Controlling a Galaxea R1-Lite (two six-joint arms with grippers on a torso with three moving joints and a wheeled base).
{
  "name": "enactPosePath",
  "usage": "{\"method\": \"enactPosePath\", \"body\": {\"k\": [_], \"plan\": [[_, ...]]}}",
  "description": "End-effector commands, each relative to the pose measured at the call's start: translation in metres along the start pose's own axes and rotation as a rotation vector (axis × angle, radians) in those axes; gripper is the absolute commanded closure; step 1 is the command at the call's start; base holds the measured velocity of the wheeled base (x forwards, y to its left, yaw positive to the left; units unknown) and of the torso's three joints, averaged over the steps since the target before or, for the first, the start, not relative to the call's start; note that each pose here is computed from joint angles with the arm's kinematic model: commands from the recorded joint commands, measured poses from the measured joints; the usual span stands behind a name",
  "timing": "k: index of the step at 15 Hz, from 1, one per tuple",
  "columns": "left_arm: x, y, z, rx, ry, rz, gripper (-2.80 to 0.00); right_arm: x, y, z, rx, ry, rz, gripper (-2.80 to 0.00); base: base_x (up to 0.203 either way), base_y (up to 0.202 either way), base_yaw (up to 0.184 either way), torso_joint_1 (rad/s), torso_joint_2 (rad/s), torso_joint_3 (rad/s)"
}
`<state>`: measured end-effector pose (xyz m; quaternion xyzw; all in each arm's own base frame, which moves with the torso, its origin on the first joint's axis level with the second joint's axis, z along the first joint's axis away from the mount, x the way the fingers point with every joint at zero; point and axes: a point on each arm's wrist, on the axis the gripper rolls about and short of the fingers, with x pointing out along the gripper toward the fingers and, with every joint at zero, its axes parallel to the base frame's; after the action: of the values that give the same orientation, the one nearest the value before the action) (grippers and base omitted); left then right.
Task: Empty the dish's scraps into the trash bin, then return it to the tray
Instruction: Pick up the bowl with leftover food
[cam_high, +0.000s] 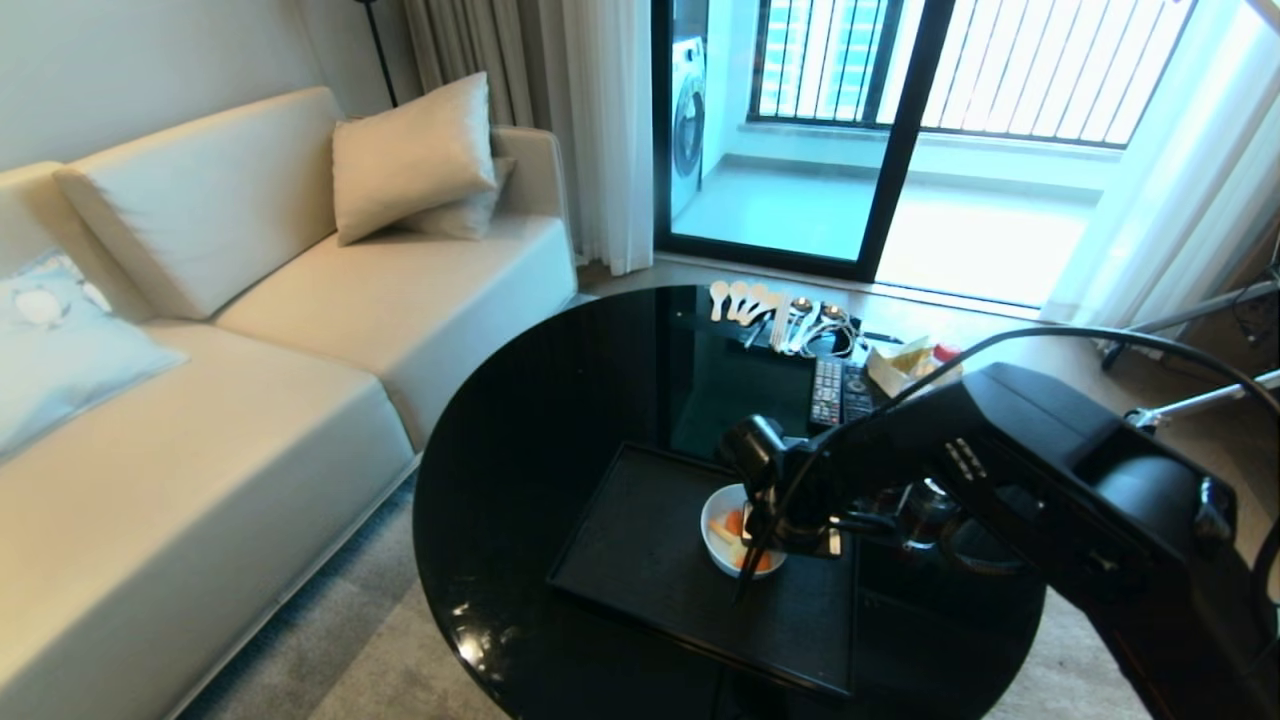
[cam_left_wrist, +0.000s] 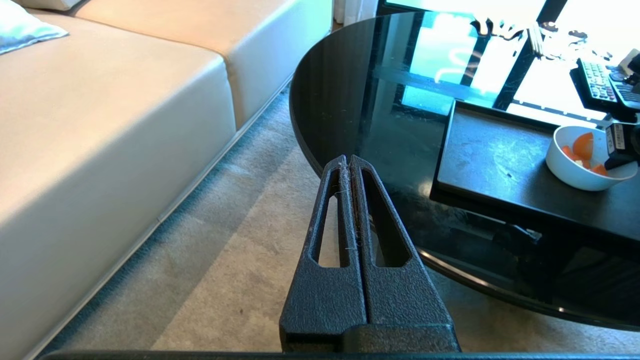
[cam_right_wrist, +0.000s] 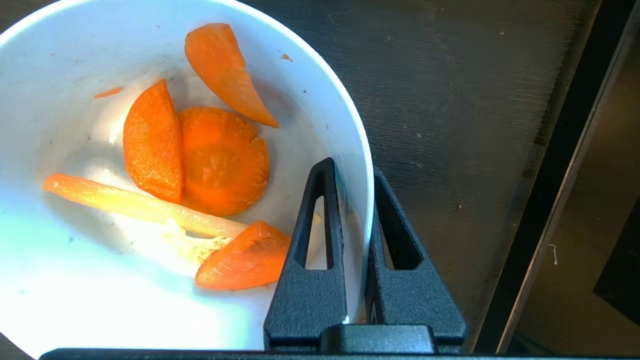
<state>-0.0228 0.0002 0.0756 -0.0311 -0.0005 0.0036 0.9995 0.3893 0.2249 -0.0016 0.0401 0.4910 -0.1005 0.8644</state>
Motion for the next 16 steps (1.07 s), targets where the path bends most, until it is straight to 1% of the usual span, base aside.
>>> {"method": "enactPosePath", "body": {"k": [1,4,7,9,12,14,16], "plan": [[0.0,0.0,0.0,-0.001,-0.001,0.0,0.0,-0.007,-0.001,0.003,0.018,-0.008,0.004,0.0,0.0,0.0,0.0,0.0,0.0,0.0],[0.0,0.0,0.0,-0.001,-0.001,0.0,0.0,-0.024,-0.006,0.011,0.037,-0.027,0.018,0.0,0.0,0.0,0.0,0.0,0.0,0.0],[0.0,0.0,0.0,-0.001,-0.001,0.0,0.0,-0.048,-0.021,0.024,0.072,-0.055,0.03,0.0,0.0,0.0,0.0,0.0,0.0,0.0],[0.0,0.0,0.0,-0.001,-0.001,0.0,0.0,-0.066,-0.034,0.027,0.088,-0.066,0.032,0.0,0.0,0.0,0.0,0.0,0.0,0.0],[0.0,0.0,0.0,-0.001,-0.001,0.0,0.0,-0.094,-0.059,0.023,0.107,-0.069,0.026,0.0,0.0,0.0,0.0,0.0,0.0,0.0],[0.0,0.0,0.0,-0.001,-0.001,0.0,0.0,-0.111,-0.078,0.019,0.161,-0.069,0.019,0.0,0.0,0.0,0.0,0.0,0.0,0.0],[0.0,0.0,0.0,-0.001,-0.001,0.0,0.0,-0.126,-0.097,0.011,0.197,-0.061,0.006,0.0,0.0,0.0,0.0,0.0,0.0,0.0]]}}
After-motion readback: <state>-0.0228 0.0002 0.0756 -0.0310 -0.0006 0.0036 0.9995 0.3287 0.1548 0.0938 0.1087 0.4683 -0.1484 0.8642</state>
